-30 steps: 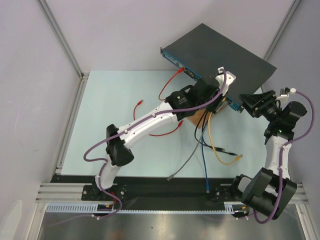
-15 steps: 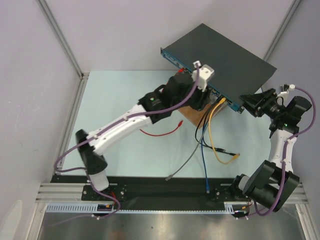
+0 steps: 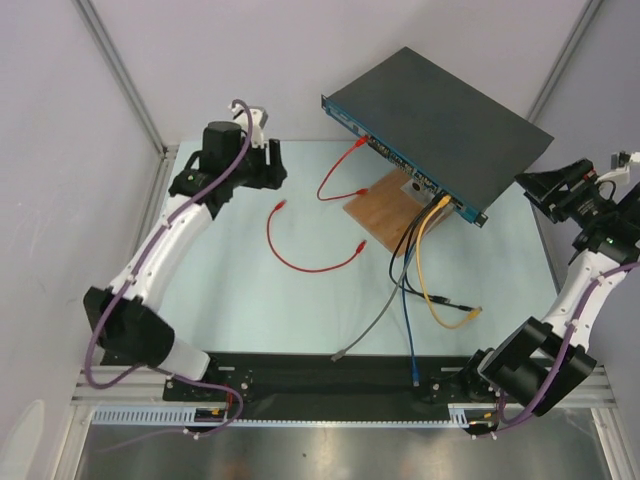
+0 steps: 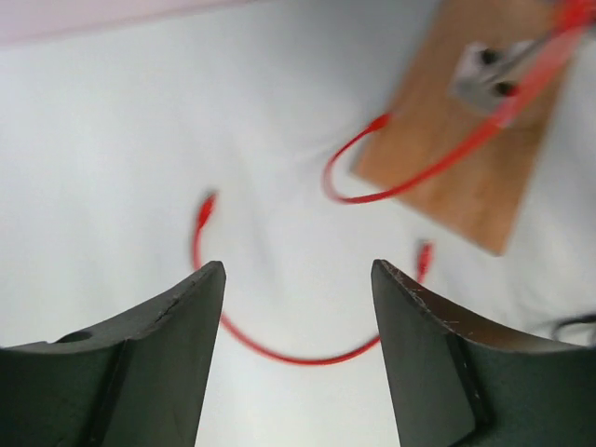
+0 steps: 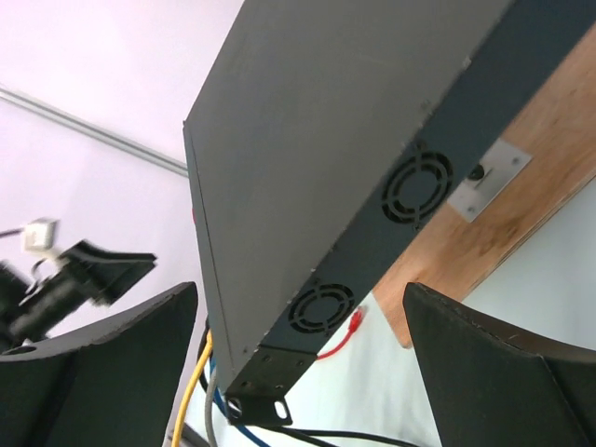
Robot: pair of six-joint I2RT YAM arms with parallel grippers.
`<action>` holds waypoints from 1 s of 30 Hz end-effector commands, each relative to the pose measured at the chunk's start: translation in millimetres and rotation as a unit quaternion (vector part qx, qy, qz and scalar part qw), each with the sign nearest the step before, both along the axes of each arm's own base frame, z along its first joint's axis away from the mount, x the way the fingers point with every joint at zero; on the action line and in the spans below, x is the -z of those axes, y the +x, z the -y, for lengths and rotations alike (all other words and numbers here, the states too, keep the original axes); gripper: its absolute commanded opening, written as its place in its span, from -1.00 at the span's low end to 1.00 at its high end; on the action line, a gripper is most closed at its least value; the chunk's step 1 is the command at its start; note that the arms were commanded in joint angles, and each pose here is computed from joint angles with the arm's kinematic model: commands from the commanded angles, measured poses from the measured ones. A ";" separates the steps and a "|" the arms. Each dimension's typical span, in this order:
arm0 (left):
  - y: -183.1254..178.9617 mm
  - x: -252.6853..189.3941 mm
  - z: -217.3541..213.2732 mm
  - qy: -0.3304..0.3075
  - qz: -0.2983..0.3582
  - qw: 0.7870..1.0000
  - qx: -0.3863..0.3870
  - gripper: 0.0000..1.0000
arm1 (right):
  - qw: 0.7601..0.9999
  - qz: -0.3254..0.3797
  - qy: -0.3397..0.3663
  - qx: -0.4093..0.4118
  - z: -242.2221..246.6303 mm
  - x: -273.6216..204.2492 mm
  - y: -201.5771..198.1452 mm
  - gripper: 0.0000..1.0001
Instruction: Insert the plug into the switch port
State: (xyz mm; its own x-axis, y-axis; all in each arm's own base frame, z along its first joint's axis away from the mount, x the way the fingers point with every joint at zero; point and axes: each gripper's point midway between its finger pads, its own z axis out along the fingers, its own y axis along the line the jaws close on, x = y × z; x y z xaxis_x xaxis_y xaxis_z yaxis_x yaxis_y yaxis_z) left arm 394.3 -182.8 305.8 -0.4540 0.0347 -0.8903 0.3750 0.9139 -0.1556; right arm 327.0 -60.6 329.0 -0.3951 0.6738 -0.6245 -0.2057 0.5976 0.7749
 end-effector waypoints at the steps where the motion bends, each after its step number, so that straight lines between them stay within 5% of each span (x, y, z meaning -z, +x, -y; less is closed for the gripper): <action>1: 14.0 45.3 -25.9 0.033 -0.067 0.997 0.020 0.43 | 0.996 0.054 -0.070 -0.007 -1.3 -37.9 -9.8 0.99; 17: 104.2 196.5 -63.7 0.217 -0.141 0.962 0.089 0.15 | 0.983 0.081 -0.164 -0.018 -12.4 -60.9 -13.1 1.00; 30: 126.2 248.5 -52.8 0.214 -0.160 0.957 0.114 0.00 | 0.980 0.078 -0.183 -0.027 -24.1 -57.4 -9.2 1.00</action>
